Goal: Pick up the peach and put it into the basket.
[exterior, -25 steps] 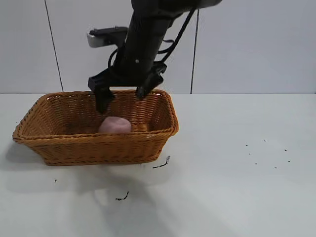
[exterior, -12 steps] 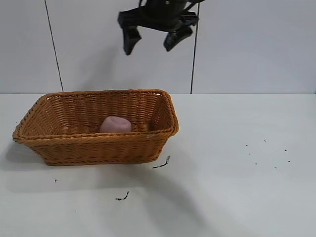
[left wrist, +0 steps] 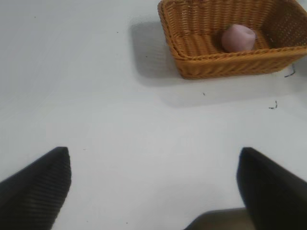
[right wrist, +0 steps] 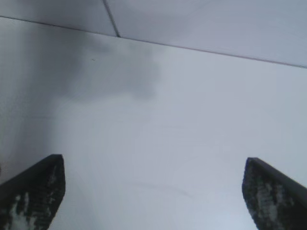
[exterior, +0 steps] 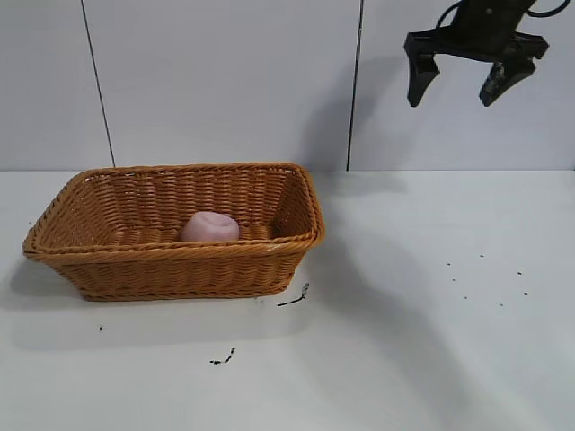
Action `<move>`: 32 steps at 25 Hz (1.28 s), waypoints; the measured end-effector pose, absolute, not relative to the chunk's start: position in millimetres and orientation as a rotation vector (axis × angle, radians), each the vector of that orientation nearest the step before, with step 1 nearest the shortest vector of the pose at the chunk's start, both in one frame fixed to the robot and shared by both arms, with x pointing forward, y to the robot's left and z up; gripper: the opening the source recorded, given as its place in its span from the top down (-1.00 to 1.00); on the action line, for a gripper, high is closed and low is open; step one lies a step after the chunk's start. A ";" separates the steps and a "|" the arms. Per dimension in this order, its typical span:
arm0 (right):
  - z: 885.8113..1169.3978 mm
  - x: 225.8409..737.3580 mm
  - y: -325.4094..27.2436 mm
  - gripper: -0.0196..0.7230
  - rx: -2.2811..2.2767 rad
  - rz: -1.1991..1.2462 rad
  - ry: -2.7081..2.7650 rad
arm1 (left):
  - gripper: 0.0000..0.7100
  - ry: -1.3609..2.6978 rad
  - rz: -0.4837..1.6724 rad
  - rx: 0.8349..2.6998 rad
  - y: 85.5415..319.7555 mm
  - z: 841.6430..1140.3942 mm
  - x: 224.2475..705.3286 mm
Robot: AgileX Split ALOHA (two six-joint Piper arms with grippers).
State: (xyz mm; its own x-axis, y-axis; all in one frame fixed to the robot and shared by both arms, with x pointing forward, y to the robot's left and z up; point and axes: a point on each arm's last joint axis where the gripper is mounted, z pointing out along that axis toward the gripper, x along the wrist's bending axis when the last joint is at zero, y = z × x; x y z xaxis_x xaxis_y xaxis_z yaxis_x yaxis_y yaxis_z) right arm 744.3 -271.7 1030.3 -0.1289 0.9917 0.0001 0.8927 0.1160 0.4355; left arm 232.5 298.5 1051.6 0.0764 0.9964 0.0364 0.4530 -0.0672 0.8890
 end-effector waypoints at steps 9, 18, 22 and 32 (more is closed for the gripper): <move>1063.3 722.9 -278.3 -0.91 1.857 0.452 2.099 | -0.95 1.469 0.937 1.621 298.5 1051.6 232.5; 1130.3 606.0 -282.7 -0.91 1.865 0.451 2.099 | -0.95 1.469 0.937 1.621 298.5 1051.6 232.5; 1149.7 517.1 -285.9 -0.91 1.851 0.478 2.081 | -0.95 1.469 0.937 1.621 298.5 1051.6 232.5; 1106.3 334.2 -292.9 -0.91 1.714 0.667 1.928 | -0.95 1.469 0.937 1.621 298.5 1051.6 232.5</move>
State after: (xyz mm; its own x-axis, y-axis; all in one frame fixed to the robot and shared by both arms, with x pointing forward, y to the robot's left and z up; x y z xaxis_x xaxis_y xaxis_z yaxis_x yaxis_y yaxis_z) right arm 334.2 -292.9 1106.3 -0.1068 0.9939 -0.0279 0.7640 0.1000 0.6375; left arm 232.5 298.5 1051.6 0.0764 0.9964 0.0364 0.4530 -0.0672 0.8890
